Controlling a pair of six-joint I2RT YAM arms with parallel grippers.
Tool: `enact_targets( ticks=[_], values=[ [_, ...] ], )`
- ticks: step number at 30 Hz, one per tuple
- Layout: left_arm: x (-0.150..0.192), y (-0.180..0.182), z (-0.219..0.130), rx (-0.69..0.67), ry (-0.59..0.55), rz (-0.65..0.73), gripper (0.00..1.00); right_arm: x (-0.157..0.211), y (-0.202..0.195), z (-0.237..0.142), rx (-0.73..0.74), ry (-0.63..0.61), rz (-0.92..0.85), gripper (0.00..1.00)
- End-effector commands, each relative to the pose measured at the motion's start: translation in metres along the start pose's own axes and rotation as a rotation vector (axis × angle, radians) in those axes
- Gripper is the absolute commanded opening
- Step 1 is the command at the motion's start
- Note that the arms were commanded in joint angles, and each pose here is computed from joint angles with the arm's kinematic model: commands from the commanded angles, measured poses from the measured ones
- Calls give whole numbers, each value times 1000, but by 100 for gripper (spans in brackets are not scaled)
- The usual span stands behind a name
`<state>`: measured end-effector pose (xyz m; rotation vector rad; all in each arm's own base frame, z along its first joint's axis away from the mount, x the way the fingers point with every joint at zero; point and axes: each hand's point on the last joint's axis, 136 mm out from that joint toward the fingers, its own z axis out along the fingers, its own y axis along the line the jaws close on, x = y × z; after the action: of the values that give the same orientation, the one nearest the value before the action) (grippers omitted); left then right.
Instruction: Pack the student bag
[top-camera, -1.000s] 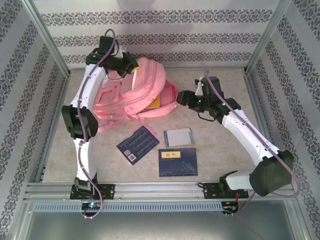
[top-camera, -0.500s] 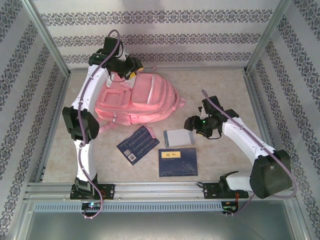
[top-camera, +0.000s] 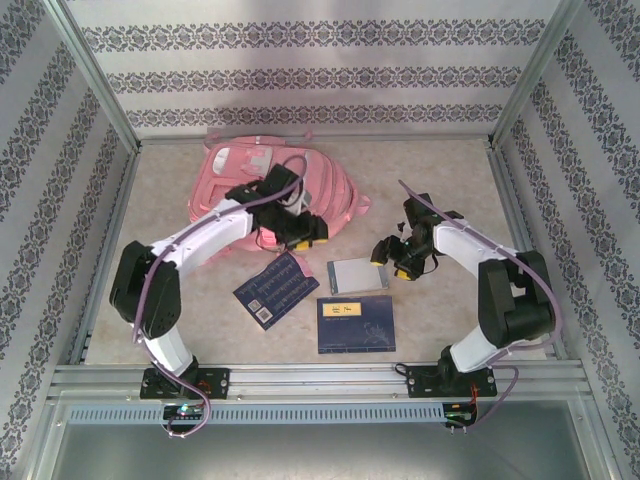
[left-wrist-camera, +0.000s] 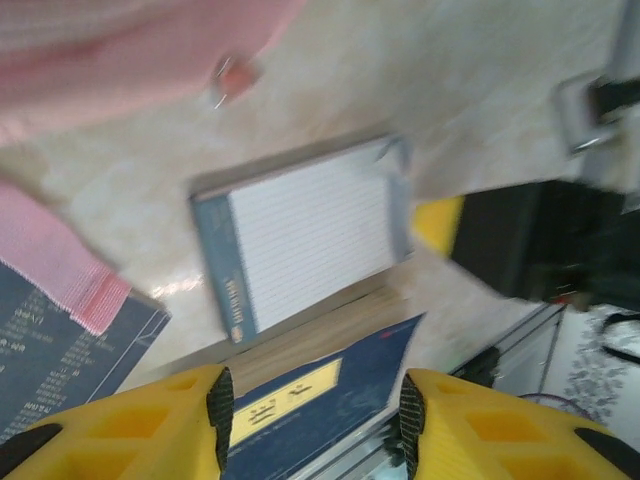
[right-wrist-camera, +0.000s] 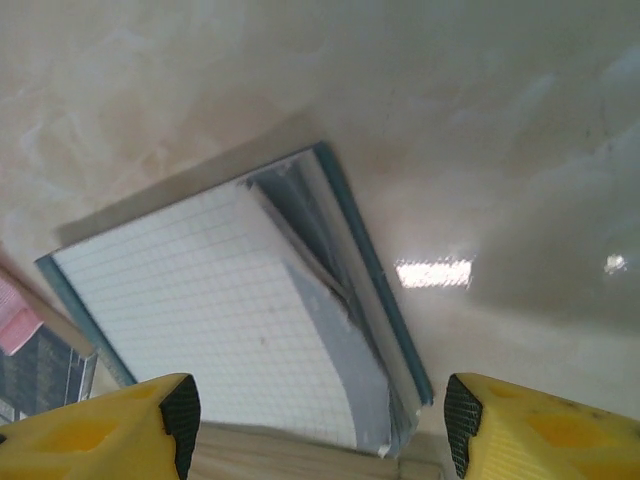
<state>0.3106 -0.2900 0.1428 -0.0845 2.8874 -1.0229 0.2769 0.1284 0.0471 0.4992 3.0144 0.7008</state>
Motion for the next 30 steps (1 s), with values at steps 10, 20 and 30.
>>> enact_targets(
  ticks=[10,20,30],
  values=[
    [15,23,69,22,66,-18,46,-6,18,27,-126,106,31,56],
    [23,36,93,0,148,-40,45,2,25,24,-165,124,26,43],
    [22,33,95,-3,170,-28,44,16,44,8,-183,134,-29,30]
  ],
)
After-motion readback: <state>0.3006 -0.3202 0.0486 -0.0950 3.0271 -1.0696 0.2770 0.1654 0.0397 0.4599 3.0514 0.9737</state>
